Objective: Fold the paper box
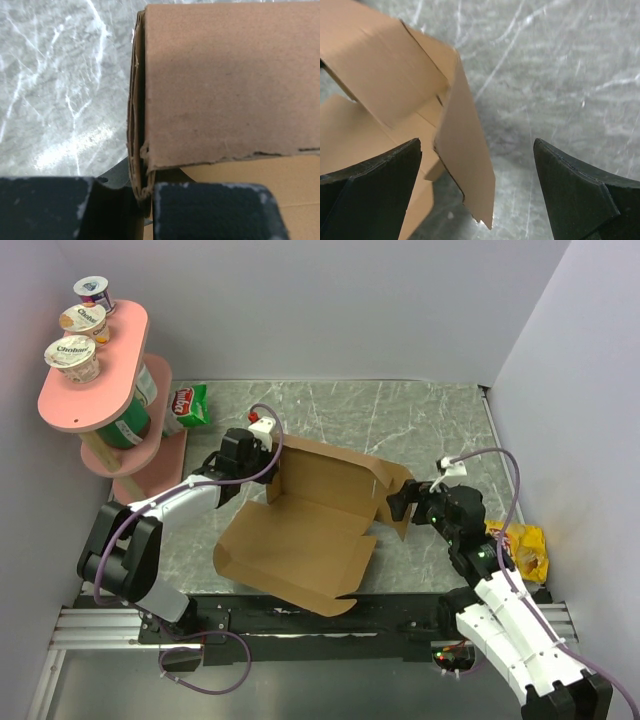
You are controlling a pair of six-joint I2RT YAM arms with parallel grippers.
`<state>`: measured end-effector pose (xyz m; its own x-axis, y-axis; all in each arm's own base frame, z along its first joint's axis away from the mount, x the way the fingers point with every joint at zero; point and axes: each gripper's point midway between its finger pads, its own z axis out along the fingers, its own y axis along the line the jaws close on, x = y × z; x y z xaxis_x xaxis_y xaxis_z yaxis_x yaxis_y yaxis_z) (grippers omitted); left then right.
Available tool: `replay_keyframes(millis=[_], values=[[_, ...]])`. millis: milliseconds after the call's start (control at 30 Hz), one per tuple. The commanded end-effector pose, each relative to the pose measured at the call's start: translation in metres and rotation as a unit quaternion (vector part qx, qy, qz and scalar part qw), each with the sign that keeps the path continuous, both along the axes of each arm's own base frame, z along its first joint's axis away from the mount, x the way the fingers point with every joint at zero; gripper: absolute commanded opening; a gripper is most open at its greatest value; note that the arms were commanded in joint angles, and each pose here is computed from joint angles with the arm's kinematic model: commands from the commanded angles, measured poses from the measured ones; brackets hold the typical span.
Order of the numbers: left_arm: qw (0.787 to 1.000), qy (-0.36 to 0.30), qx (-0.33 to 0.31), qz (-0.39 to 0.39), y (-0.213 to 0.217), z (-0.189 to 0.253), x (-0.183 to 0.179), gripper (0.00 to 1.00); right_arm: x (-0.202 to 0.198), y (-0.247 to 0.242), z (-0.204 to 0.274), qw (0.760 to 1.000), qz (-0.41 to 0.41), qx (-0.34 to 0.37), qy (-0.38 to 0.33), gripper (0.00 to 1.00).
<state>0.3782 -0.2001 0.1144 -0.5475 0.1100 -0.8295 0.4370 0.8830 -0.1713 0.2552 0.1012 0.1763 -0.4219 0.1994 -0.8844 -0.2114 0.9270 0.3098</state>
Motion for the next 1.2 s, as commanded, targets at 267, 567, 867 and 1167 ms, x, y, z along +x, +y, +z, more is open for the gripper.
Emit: replay_keyframes(millis=[267,567,867,1167], values=[[0.999,-0.007,-0.043,-0.001,-0.011,0.013,0.004,0.01,0.011,0.021,-0.015,0.999,0.039,0.017,-0.021,0.64],[0.994,0.007,-0.013,0.107,0.009,-0.007,0.014,0.01,0.009,0.049,-0.017,0.999,0.042,0.019,-0.014,0.13],[0.982,0.009,0.04,0.182,0.019,-0.022,0.021,0.01,0.008,0.059,-0.014,0.999,0.033,0.013,-0.019,0.08],[0.994,0.012,-0.006,0.107,-0.025,-0.019,0.004,0.01,0.012,0.07,-0.023,0.999,0.042,0.019,-0.011,0.14]])
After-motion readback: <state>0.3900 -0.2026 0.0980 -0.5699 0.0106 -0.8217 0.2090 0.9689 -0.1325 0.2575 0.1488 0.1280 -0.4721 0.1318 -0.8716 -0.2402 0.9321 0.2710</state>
